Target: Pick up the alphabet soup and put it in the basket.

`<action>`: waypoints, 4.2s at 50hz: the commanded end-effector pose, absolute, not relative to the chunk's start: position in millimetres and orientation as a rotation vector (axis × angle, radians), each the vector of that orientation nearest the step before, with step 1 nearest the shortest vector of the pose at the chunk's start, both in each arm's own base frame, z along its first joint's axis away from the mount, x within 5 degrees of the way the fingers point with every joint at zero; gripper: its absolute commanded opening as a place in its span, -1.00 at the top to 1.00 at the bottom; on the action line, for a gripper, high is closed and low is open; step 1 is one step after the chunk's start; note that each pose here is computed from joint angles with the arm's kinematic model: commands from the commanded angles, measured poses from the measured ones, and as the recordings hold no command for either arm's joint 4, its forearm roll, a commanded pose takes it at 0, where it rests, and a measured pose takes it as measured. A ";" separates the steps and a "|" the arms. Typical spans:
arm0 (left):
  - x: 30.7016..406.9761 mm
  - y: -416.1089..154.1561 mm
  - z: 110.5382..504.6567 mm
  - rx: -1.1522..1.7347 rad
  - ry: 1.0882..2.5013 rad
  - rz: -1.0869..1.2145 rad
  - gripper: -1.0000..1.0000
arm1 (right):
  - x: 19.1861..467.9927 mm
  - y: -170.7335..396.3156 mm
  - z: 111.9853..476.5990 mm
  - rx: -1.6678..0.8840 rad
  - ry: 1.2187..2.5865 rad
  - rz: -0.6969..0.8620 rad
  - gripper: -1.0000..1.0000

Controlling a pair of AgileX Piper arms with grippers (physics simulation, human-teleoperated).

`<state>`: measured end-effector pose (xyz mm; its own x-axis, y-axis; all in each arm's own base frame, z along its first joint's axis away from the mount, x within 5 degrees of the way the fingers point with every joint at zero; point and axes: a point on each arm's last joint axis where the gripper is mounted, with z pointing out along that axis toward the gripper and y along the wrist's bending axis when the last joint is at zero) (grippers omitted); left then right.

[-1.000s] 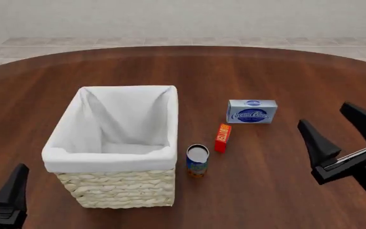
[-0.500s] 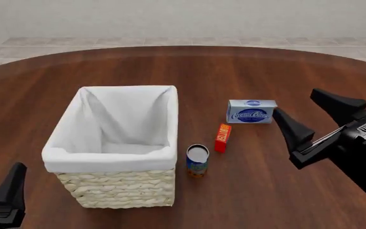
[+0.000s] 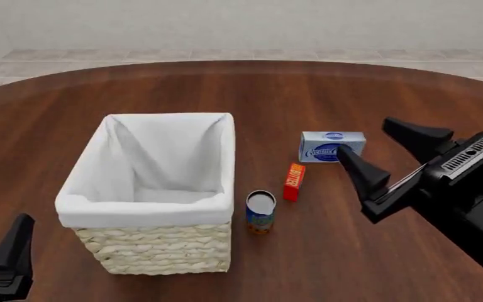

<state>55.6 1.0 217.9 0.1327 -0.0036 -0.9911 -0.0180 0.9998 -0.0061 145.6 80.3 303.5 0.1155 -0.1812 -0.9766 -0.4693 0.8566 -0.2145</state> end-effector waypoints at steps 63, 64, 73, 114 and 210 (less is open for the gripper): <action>55.5 1.3 218.5 -0.024 1.431 0.009 -1.00 | 170.1 123.5 273.1 -0.659 1.541 0.339 -1.00; 55.5 1.3 218.5 -0.025 1.431 0.009 -1.00 | 170.6 124.3 272.5 -0.661 1.542 0.340 -1.00; 55.5 1.3 218.8 -0.026 1.427 0.009 -1.00 | 176.3 130.4 268.0 -0.662 1.549 0.351 -1.00; 55.4 1.5 219.1 -0.031 1.423 0.009 -1.00 | 192.9 153.9 240.4 -0.709 1.576 0.371 -1.00; 55.4 1.5 219.2 -0.032 1.422 0.008 -1.00 | 225.5 177.4 184.8 -0.759 1.746 0.349 -1.00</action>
